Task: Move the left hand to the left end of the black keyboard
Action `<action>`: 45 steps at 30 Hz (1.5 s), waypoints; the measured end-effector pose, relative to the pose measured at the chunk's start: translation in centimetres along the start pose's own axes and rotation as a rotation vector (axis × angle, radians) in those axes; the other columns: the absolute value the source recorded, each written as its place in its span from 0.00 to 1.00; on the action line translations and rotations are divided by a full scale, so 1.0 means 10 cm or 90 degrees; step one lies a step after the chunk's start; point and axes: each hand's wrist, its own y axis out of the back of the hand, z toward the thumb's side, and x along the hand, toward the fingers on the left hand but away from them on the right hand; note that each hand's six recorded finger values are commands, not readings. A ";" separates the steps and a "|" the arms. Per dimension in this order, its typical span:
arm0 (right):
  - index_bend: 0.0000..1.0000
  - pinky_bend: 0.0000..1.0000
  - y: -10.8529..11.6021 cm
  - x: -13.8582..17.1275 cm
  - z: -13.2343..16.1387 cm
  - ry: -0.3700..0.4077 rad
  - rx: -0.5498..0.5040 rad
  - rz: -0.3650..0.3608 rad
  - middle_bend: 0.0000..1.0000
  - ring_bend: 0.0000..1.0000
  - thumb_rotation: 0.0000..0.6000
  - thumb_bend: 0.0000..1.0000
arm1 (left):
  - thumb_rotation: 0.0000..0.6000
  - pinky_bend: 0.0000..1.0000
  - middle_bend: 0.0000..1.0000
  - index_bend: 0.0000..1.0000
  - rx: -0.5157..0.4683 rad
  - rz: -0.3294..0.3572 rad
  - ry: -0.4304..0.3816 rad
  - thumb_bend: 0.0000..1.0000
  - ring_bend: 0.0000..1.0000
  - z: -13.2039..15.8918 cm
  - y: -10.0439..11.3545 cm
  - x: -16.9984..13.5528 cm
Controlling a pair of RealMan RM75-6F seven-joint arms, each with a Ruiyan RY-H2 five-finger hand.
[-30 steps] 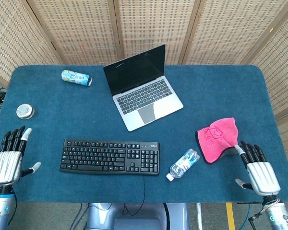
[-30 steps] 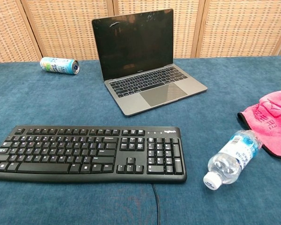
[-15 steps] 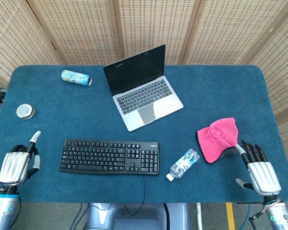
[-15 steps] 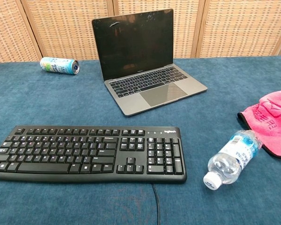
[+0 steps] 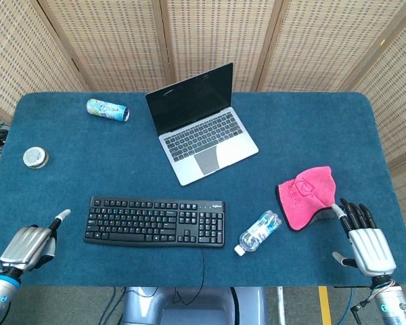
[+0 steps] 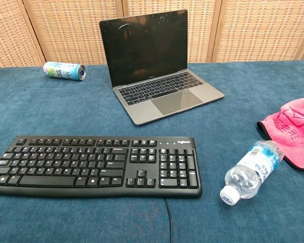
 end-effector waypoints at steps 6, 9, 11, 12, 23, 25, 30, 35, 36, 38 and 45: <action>0.00 0.00 0.00 0.00 -0.01 -0.002 -0.002 0.000 0.00 0.00 1.00 0.02 | 1.00 0.37 0.63 0.00 0.011 -0.081 0.011 0.86 0.63 -0.02 -0.09 0.06; 0.00 0.00 0.01 -0.01 -0.02 -0.003 -0.003 -0.001 0.00 0.00 1.00 0.02 | 1.00 0.37 0.63 0.00 0.017 -0.098 0.019 0.86 0.63 -0.03 -0.13 0.10; 0.00 0.00 0.01 -0.01 -0.02 -0.004 -0.004 -0.001 0.00 0.00 1.00 0.02 | 1.00 0.37 0.63 0.00 0.019 -0.106 0.022 0.86 0.63 -0.04 -0.14 0.13; 0.00 0.00 0.01 -0.01 -0.02 -0.004 -0.004 -0.001 0.00 0.00 1.00 0.02 | 1.00 0.37 0.63 0.00 0.020 -0.110 0.024 0.86 0.63 -0.04 -0.16 0.15; 0.00 0.00 0.01 -0.01 -0.04 -0.006 -0.004 0.000 0.00 0.00 1.00 0.02 | 1.00 0.37 0.63 0.00 0.016 -0.142 0.048 0.87 0.63 -0.04 -0.29 0.37; 0.00 0.00 0.01 -0.01 -0.04 -0.006 -0.005 0.000 0.00 0.00 1.00 0.02 | 1.00 0.37 0.63 0.00 0.017 -0.148 0.052 0.87 0.63 -0.03 -0.31 0.42; 0.00 0.00 0.01 -0.01 -0.04 -0.005 -0.006 -0.001 0.00 0.00 1.00 0.02 | 1.00 0.37 0.63 0.00 0.028 -0.153 0.050 0.87 0.64 0.03 -0.33 0.50; 0.00 0.00 0.02 -0.01 -0.04 -0.006 -0.008 -0.002 0.00 0.00 1.00 0.02 | 1.00 0.37 0.63 0.00 0.031 -0.156 0.045 0.87 0.63 0.10 -0.35 0.54; 0.00 0.00 0.02 -0.01 -0.04 -0.006 -0.008 -0.002 0.00 0.00 1.00 0.02 | 1.00 0.37 0.63 0.00 0.030 -0.157 0.044 0.87 0.63 0.12 -0.35 0.55; 0.00 0.00 0.02 -0.01 -0.04 -0.006 -0.009 -0.003 0.00 0.00 1.00 0.02 | 1.00 0.37 0.63 0.00 0.029 -0.159 0.043 0.87 0.63 0.14 -0.36 0.57; 0.00 0.00 0.03 -0.01 -0.05 -0.005 -0.010 -0.004 0.00 0.00 1.00 0.02 | 1.00 0.37 0.63 0.00 0.029 -0.162 0.040 0.87 0.63 0.20 -0.36 0.60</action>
